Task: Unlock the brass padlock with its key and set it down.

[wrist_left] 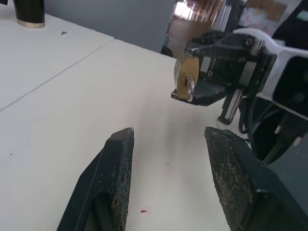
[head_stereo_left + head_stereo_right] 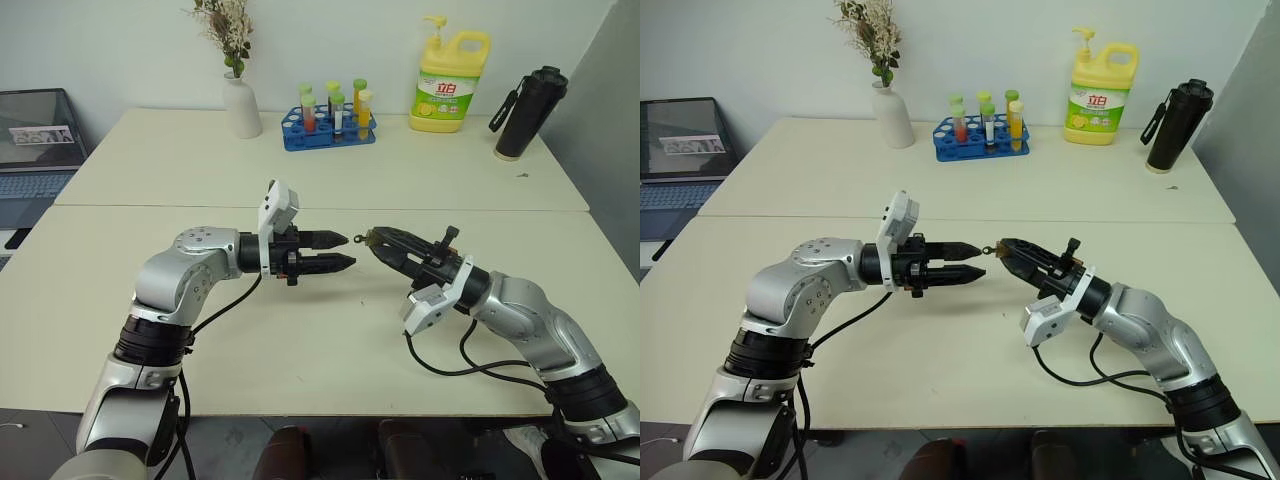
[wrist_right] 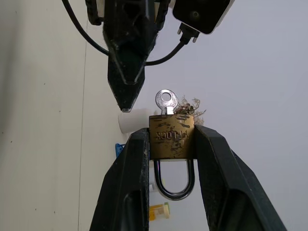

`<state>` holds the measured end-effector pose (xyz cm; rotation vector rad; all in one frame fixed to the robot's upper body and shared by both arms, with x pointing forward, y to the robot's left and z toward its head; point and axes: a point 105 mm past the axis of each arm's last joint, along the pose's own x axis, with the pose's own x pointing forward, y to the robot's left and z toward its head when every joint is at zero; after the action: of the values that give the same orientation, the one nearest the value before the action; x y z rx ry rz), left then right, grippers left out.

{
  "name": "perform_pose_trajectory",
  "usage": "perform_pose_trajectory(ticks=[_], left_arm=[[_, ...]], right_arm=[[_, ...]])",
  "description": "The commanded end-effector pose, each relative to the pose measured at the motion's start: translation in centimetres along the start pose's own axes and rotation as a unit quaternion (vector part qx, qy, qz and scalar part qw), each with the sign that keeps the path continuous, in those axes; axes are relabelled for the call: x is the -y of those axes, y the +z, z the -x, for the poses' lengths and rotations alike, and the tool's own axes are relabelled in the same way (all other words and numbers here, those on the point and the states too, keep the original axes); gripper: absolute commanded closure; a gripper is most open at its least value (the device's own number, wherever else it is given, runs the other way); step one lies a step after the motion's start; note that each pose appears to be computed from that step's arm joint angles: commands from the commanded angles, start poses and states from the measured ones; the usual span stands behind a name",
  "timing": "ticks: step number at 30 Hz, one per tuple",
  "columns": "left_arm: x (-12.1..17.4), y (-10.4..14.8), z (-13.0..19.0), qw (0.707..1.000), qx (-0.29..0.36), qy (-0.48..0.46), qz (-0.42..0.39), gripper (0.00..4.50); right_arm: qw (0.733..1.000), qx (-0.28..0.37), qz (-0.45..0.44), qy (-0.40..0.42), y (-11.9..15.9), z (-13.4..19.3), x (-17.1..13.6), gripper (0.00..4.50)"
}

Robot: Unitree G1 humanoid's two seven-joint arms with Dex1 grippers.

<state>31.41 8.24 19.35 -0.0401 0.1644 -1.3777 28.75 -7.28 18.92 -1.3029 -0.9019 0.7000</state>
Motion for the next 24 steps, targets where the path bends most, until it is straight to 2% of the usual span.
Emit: perform_pose_trajectory(ticks=[1,11,15,20,24], left_arm=[[0.4,2.3,0.0,0.999,0.033,-0.008,-0.010,2.06],[0.7,2.3,-0.5,0.999,0.017,-0.022,-0.029,2.06],[0.6,2.4,-0.9,0.999,0.020,-0.021,-0.031,2.91],[0.6,2.5,-1.0,0.999,0.023,-0.023,-0.031,4.49],[0.7,2.4,-1.0,0.999,0.020,-0.025,-0.036,4.50]], right_arm=[[1.000,0.011,0.005,-0.018,0.3,-0.1,1.1,3.56],[1.000,0.013,0.003,-0.016,0.4,0.0,1.1,3.56],[1.000,0.015,0.002,-0.016,0.4,-0.1,1.1,3.56],[1.000,0.015,0.002,-0.015,0.5,-0.1,1.1,3.56],[1.000,0.015,0.001,-0.014,0.4,0.0,1.1,3.56]])
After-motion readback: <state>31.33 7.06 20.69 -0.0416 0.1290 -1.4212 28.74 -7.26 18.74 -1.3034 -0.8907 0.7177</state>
